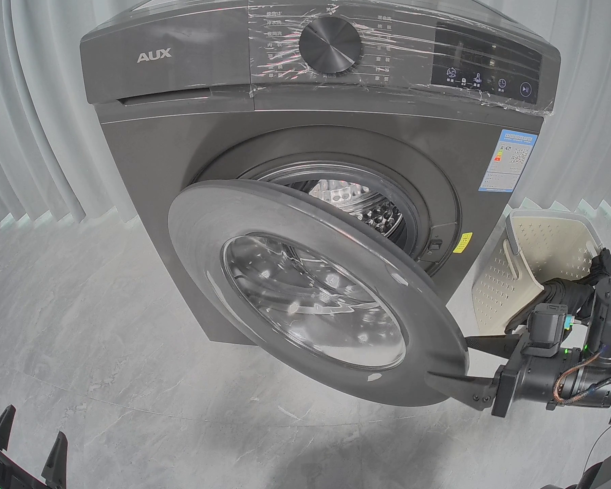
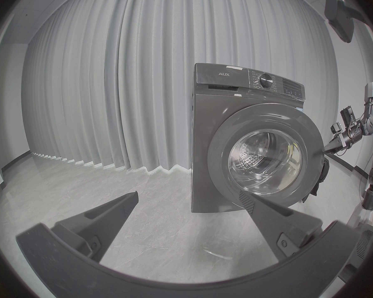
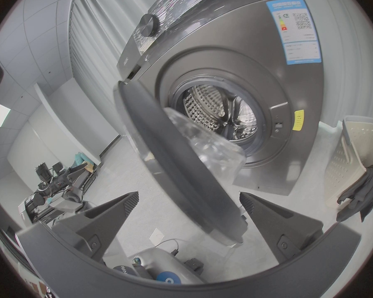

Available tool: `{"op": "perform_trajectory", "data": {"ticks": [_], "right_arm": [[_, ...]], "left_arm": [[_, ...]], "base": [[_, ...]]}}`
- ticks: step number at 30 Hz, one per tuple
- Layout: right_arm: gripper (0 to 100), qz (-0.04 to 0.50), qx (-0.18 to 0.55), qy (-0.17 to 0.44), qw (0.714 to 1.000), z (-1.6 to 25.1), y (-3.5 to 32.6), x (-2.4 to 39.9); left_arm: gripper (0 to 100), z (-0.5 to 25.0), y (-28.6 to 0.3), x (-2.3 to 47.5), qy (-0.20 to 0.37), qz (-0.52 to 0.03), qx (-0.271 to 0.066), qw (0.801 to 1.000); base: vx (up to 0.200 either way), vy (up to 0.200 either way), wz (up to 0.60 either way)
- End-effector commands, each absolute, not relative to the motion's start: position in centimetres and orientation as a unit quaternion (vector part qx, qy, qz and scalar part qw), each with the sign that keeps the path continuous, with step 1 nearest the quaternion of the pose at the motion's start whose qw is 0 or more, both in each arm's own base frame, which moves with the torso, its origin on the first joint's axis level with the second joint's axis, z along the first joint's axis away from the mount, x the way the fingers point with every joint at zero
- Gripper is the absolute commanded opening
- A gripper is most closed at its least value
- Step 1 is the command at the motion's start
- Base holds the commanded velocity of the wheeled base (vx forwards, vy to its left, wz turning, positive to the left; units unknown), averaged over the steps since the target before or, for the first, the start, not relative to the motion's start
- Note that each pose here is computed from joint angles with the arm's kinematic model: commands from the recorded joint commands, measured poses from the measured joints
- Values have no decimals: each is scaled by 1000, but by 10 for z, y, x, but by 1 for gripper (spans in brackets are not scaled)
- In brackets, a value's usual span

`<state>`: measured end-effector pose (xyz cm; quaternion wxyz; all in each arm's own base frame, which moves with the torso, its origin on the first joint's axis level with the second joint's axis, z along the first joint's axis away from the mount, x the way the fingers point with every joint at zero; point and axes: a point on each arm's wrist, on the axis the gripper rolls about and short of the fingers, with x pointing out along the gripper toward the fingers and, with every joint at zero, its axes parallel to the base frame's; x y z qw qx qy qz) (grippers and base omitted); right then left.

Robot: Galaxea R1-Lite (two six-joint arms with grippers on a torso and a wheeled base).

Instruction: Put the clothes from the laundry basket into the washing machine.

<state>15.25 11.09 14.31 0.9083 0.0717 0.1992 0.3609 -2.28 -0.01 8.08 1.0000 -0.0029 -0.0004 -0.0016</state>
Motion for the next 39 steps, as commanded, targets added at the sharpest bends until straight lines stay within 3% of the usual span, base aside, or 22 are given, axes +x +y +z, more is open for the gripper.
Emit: {"op": "perform_trajectory", "data": {"ticks": [1,15,25,31,39], "right_arm": [[100,382,66,217,896,135,117,145],[100,400,136,134,897,171,107,134],[100,376,107,181,903,149,123,157],[100,408,102,193,887,144,128,144],[100,454,123,152,869,152,123,131]], "left_arm": [[100,75,0,-23,0,-2,-4,1000],[100,75,0,-23,0,-3,-4,1000],[100,75,0,-23,0,-2,-4,1000],[100,75,0,-23,0,-3,-4,1000],[100,75,0,-23,0,-3,-4,1000]], "base": [[0,0,0],[0,0,0],[0,0,0],[0,0,0],[0,0,0]]}}
